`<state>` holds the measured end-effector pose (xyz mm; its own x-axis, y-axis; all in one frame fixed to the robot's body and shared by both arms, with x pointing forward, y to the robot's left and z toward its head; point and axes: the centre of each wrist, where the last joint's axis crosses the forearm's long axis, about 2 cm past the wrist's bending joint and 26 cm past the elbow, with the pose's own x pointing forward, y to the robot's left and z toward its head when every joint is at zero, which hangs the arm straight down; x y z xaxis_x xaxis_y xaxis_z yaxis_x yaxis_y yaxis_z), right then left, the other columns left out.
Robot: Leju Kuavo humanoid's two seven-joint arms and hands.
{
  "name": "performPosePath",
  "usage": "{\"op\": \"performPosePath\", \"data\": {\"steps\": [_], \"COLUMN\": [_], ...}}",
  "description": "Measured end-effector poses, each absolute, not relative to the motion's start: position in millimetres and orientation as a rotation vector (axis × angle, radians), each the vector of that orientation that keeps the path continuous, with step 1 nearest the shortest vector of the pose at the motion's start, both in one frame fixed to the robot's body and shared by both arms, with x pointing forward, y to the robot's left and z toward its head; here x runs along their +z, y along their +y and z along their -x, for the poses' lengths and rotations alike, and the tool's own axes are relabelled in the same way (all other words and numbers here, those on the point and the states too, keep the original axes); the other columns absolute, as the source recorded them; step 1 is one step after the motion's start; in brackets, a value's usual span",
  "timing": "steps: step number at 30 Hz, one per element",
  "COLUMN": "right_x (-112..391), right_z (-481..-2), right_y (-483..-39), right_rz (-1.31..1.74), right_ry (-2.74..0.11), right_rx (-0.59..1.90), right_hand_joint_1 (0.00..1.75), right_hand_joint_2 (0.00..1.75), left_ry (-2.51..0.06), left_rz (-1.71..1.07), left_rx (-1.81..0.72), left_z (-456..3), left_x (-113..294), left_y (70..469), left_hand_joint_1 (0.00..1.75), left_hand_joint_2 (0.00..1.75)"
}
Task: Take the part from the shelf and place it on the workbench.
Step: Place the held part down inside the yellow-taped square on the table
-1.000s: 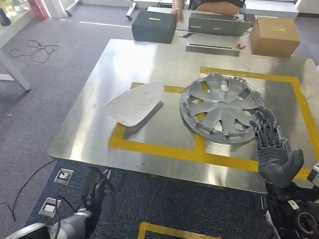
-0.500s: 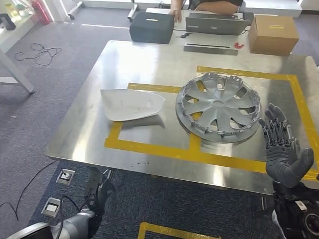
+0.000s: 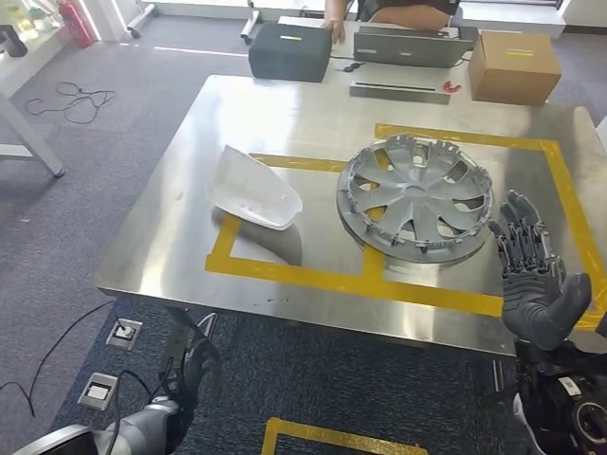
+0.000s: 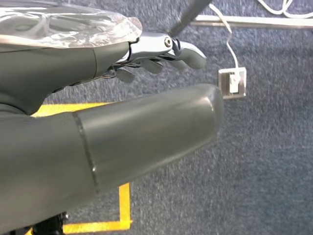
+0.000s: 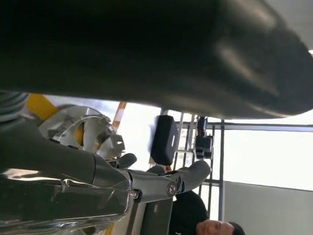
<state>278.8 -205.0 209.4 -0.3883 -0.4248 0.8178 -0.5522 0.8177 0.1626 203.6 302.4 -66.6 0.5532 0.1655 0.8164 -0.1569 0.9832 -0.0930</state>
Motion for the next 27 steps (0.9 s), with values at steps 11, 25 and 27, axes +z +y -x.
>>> {"op": "performPosePath", "data": {"steps": [11,25,27], "right_x": [211.5,214.4,214.9], "right_z": [-278.7,-278.9,-279.4], "right_y": [-204.8,-203.4,-203.6], "right_rz": [-0.718,-0.726,-0.725], "right_ry": [-2.041,-2.047,-2.050], "right_rx": [0.163,0.169,0.169], "right_hand_joint_1": [0.00,0.00,0.00], "right_hand_joint_2": [0.00,0.00,0.00], "left_ry": [-0.953,-0.948,-0.952], "left_rz": [0.014,0.006,0.007], "left_rx": [0.189,0.190,0.190], "left_z": [-202.8,-200.8,-202.6], "left_x": [-67.1,-67.9,-67.1], "left_y": [300.4,300.4,300.5], "left_hand_joint_1": [0.00,0.00,0.00], "left_hand_joint_2": [0.00,0.00,0.00]}}
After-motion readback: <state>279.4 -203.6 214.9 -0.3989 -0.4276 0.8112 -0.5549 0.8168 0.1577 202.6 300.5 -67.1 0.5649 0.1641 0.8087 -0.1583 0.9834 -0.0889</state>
